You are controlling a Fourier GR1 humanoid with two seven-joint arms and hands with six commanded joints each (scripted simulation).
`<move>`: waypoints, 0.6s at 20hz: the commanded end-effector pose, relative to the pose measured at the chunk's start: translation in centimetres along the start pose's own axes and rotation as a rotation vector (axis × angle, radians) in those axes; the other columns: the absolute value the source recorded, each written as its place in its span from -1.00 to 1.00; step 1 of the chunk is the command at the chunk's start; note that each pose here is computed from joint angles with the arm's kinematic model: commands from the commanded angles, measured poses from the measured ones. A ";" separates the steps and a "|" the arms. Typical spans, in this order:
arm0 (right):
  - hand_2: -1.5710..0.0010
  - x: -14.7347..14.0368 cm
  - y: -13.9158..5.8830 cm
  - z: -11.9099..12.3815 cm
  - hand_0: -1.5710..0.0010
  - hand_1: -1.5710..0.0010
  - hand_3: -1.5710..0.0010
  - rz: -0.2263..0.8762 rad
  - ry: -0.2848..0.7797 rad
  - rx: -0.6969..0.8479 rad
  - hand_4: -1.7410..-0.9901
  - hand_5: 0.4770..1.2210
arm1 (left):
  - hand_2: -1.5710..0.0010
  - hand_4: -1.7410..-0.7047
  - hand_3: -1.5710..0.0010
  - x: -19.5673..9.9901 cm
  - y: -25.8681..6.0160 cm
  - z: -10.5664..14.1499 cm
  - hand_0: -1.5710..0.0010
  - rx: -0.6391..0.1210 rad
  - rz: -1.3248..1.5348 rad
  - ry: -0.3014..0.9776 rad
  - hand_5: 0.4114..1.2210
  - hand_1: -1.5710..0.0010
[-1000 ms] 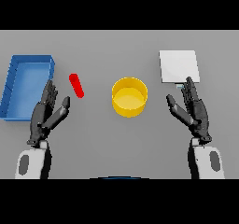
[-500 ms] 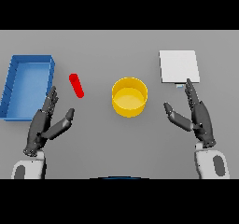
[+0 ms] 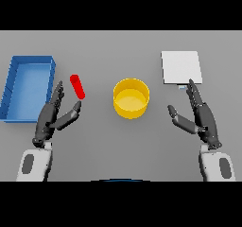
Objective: Pick up the red beaker and tilt it to pour out 1 green nut into yellow bowl. Pick up the yellow bowl and place it on the metallic measuring scale.
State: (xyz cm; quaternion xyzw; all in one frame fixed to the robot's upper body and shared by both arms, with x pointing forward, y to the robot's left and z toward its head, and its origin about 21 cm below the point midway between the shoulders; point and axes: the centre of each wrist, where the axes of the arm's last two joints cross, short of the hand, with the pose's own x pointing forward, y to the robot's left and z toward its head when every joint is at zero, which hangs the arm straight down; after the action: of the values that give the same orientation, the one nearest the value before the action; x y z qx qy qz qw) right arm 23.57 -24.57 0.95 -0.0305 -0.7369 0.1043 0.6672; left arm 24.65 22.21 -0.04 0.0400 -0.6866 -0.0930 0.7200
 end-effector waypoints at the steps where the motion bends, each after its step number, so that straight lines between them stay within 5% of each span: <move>1: 1.00 -0.1 -0.5 0.1 1.00 1.00 1.00 -0.005 0.002 -0.003 0.19 -0.61 | 1.00 0.02 1.00 -0.1 0.2 -0.7 1.00 0.002 -0.008 -0.003 -0.38 1.00; 12: 1.00 0.0 -0.1 -0.3 1.00 1.00 1.00 0.015 0.014 -0.023 0.18 -0.58 | 1.00 0.00 1.00 -0.8 -1.3 -7.6 1.00 0.008 -0.049 -0.018 -0.45 1.00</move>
State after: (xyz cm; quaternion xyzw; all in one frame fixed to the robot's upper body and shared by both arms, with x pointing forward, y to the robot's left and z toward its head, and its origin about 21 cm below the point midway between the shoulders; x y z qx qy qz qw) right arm 23.91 -24.65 1.04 -0.0443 -0.7332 0.1005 0.6711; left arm 32.13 20.55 -1.46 0.0592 -0.6915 -0.1083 0.7117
